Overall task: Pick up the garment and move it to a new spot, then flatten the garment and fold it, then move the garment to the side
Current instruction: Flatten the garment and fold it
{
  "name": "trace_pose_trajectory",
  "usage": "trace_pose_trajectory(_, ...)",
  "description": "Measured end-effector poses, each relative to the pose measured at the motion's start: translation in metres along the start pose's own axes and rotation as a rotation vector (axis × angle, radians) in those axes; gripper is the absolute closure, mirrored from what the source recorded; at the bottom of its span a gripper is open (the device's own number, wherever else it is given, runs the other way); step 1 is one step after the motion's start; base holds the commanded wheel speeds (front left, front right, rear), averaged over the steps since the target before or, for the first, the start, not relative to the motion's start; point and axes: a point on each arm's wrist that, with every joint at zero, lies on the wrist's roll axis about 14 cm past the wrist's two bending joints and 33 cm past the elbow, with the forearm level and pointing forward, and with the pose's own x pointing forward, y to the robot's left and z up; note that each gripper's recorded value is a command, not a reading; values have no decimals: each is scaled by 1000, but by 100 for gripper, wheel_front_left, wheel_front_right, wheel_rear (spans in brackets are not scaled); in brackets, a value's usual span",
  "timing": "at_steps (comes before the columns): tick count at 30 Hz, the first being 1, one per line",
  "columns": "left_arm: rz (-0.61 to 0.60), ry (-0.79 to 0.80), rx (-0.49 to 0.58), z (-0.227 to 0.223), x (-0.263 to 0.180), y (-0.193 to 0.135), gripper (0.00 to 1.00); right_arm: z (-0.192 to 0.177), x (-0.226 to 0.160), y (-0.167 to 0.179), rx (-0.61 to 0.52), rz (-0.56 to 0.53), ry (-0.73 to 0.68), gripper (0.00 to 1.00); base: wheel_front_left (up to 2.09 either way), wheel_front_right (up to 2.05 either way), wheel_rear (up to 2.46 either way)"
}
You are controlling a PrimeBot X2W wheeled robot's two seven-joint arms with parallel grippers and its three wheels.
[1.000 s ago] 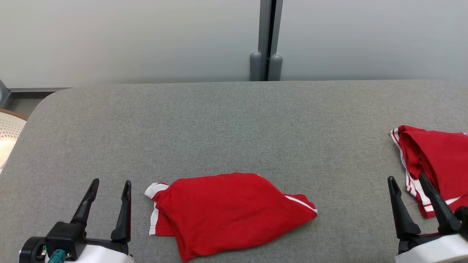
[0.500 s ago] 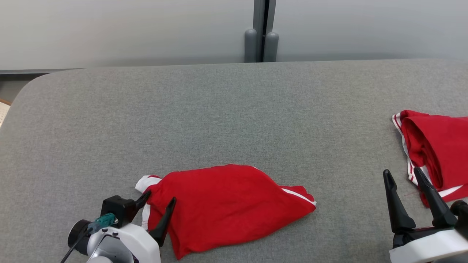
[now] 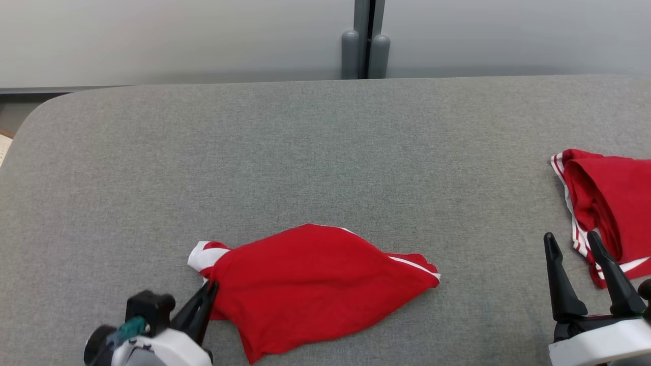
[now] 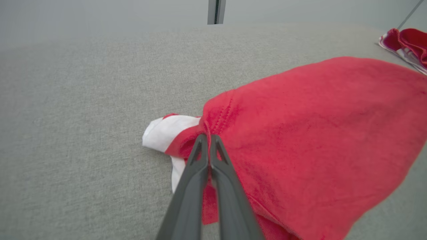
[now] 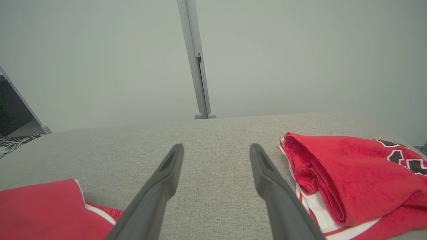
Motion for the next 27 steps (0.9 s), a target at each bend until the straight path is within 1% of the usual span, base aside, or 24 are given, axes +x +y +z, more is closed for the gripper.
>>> trace_pose_trajectory(5, 46, 94, -98, -40, -33, -7, 100, -3, 2, 1, 5, 5, 9, 0, 0, 0, 0)
trace_pose_trajectory(6, 46, 94, -98, -40, -33, -7, 100, -3, 2, 1, 5, 5, 9, 0, 0, 0, 0)
trace_pose_trajectory(9, 59, 107, -145, -47, -39, -13, 100, -4, 2, 2, 7, 8, 12, 0, 0, 0, 0)
trace_pose_trajectory(10, 62, 113, -159, -49, -40, -15, 69, -4, 2, 3, 7, 11, 12, 0, 0, 0, 0)
trace_pose_trajectory(11, 61, 114, -174, -50, -40, -17, 22, -4, 3, 4, 8, 12, 12, 0, 0, 0, 0)
trace_pose_trajectory(12, 62, 110, -185, -49, -39, -18, 0, -4, 3, 4, 8, 14, 11, 0, 0, 0, 0)
trace_pose_trajectory(14, 98, 15, -202, -34, -36, -12, 0, -2, 3, 6, 5, 20, 6, 0, 0, 0, 0)
trace_pose_trajectory(17, 162, -107, -190, -11, -35, 3, 0, 1, 2, 7, -2, 24, -4, 0, 0, 0, 0)
trace_pose_trajectory(22, 223, -285, -110, 39, -40, 22, 0, 9, -1, 7, -17, 33, -23, 0, 0, 0, 0)
trace_pose_trajectory(24, 248, -375, -61, 67, -46, 28, 0, 12, -3, 8, -24, 36, -31, 0, 0, 0, 0)
trace_pose_trajectory(27, 267, -469, -1, 96, -56, 32, 0, 14, -7, 9, -35, 44, -30, 0, 0, 0, 0)
